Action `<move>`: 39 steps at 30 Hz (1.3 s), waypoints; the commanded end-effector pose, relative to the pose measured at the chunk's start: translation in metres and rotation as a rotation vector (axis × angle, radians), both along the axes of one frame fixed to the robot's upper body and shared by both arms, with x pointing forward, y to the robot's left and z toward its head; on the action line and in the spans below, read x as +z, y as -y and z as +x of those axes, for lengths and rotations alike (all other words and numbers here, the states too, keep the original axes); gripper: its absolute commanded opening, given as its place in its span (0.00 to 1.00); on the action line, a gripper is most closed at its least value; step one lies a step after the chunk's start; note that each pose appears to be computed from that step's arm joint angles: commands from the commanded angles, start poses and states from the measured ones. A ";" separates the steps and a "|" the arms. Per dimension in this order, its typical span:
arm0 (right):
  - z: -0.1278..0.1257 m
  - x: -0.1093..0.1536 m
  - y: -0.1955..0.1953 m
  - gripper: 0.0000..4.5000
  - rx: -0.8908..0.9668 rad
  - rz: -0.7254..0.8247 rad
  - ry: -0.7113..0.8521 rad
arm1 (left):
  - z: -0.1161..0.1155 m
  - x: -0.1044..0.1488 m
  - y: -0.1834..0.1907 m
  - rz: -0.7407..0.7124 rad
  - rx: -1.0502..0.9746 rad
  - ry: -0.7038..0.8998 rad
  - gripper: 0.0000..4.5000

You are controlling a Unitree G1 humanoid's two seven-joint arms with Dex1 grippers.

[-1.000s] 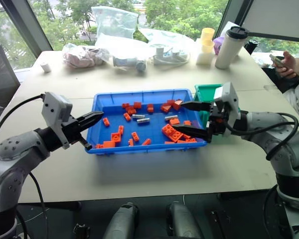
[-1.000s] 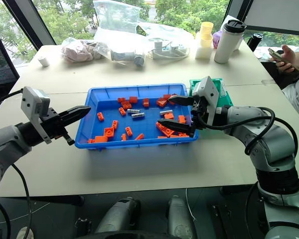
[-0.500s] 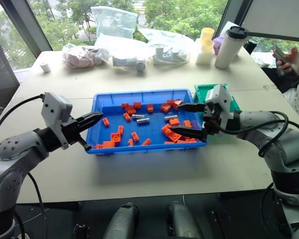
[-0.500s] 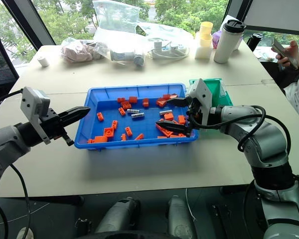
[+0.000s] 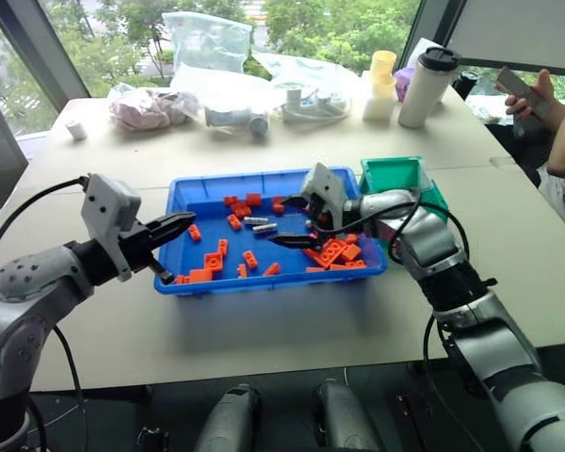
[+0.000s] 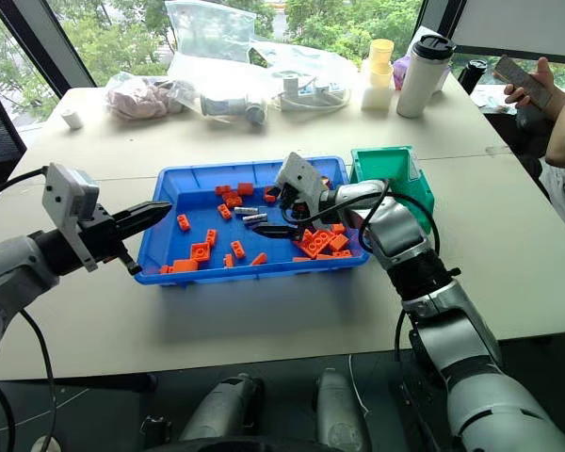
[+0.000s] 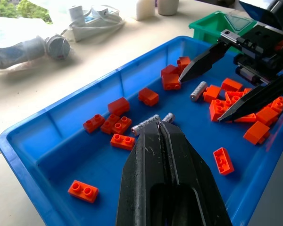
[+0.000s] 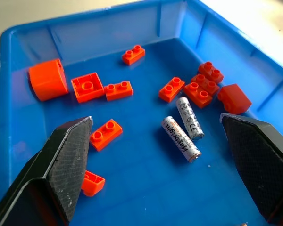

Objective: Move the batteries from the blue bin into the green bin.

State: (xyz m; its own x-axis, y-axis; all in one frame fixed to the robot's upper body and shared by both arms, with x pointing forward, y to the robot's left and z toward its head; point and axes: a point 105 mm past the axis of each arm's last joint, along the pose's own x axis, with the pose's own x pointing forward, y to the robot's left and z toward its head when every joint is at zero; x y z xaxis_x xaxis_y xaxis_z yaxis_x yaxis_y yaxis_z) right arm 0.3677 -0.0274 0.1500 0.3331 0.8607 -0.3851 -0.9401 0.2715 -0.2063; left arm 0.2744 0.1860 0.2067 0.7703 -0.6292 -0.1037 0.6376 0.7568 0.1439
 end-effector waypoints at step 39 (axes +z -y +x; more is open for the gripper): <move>0.008 0.093 0.143 0.00 -0.555 -0.060 0.227 | 0.002 0.004 0.009 0.035 -0.010 0.063 0.00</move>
